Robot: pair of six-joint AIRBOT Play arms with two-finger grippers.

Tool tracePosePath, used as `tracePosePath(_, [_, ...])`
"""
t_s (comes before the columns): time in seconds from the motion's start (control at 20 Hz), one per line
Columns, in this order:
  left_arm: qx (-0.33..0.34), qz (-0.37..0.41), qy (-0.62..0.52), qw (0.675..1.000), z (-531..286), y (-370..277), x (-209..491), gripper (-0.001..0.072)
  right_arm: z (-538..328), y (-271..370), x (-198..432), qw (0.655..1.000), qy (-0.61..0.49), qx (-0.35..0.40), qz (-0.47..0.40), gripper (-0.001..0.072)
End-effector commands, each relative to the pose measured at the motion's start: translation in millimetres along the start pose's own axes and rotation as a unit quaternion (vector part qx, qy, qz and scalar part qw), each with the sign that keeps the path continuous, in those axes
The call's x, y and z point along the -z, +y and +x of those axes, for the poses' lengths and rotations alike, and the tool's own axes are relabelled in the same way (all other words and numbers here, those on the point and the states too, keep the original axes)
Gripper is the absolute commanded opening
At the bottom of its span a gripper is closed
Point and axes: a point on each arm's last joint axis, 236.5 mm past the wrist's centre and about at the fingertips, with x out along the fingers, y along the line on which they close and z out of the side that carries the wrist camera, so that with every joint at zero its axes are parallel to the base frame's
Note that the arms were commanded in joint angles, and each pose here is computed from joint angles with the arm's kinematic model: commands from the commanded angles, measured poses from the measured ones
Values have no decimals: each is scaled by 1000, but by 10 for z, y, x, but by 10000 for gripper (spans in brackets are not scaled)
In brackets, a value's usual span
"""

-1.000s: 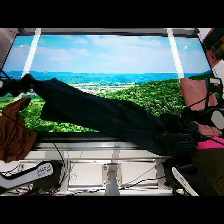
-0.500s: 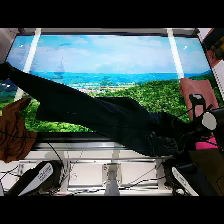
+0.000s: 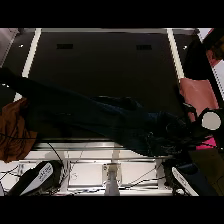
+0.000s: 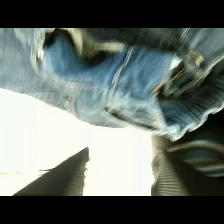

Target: Fold the clothes and pants, and hang the long-sleeved shirts on hangers.

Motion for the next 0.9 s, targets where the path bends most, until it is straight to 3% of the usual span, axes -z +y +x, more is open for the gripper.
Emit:
tracePosePath(0.0, [-6,7,4,1000,-5,30,17,32,42,97,117,999,28,-20,38,326])
tracePosePath(0.2, [-6,7,4,1000,-5,30,18,32,21,-228,-290,996,-61,45,52,362])
tracePosePath(0.3, [-6,7,4,1000,-5,32,17,32,29,-290,-264,996,-51,60,47,366])
tracePosePath(0.4, [-6,7,4,1000,-5,30,17,32,60,-334,-231,996,-31,74,50,522])
tracePosePath(0.7, [-6,7,4,1000,-5,30,17,32,145,-997,-584,980,-22,114,159,523])
tracePosePath(0.85, [-6,7,4,1000,0,30,22,32,145,-1220,-770,965,-62,46,250,523])
